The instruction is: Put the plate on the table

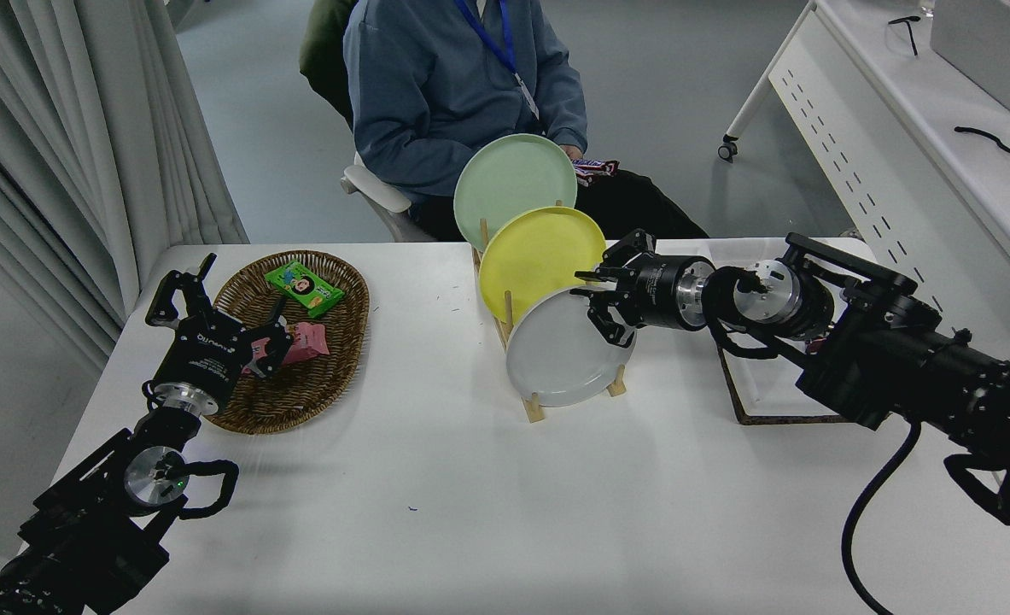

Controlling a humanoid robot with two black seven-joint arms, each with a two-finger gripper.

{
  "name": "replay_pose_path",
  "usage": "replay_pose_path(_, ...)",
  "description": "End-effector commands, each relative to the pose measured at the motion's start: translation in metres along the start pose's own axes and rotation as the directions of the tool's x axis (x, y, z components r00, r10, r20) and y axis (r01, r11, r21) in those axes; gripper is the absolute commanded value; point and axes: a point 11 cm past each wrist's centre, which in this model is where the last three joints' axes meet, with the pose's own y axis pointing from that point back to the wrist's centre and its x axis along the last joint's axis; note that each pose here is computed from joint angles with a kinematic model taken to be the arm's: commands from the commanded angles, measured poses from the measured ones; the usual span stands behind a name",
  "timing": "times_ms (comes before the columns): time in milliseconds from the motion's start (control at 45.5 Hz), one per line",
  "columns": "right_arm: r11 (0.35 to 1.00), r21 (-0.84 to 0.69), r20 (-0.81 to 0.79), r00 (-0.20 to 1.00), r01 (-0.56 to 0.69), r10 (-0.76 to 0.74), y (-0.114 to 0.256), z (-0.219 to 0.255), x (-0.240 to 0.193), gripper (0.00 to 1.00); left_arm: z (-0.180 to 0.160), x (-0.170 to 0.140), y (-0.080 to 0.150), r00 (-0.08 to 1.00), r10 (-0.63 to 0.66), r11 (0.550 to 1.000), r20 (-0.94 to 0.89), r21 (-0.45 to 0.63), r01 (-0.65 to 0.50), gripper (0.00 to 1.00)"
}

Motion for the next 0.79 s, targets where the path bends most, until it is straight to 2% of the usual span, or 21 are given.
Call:
replay_pose_path(0, 1.000, 0.005, 0.001, 1.000, -0.003, 0.003, 0.0013, -0.0023, 0.0014, 0.14, 0.0000, 0.0003, 0.0002, 1.000, 0.001, 1.000, 0.000, 0.000, -0.001, 1.00)
replay_pose_path(418, 1.000, 0.000, -0.002, 1.000, -0.005, 0.005, 0.0029, -0.0043, 0.0016, 0.09, 0.0003, -0.0006, -0.0006, 1.000, -0.002, 1.000, 0.000, -0.001, 0.002, 1.00)
replay_pose_path(769, 1.000, 0.000, 0.001, 1.000, 0.003, -0.003, 0.0074, -0.0101, 0.0011, 0.00, 0.0000, -0.0001, 0.0000, 1.000, 0.000, 1.000, 0.000, 0.000, 0.000, 1.00)
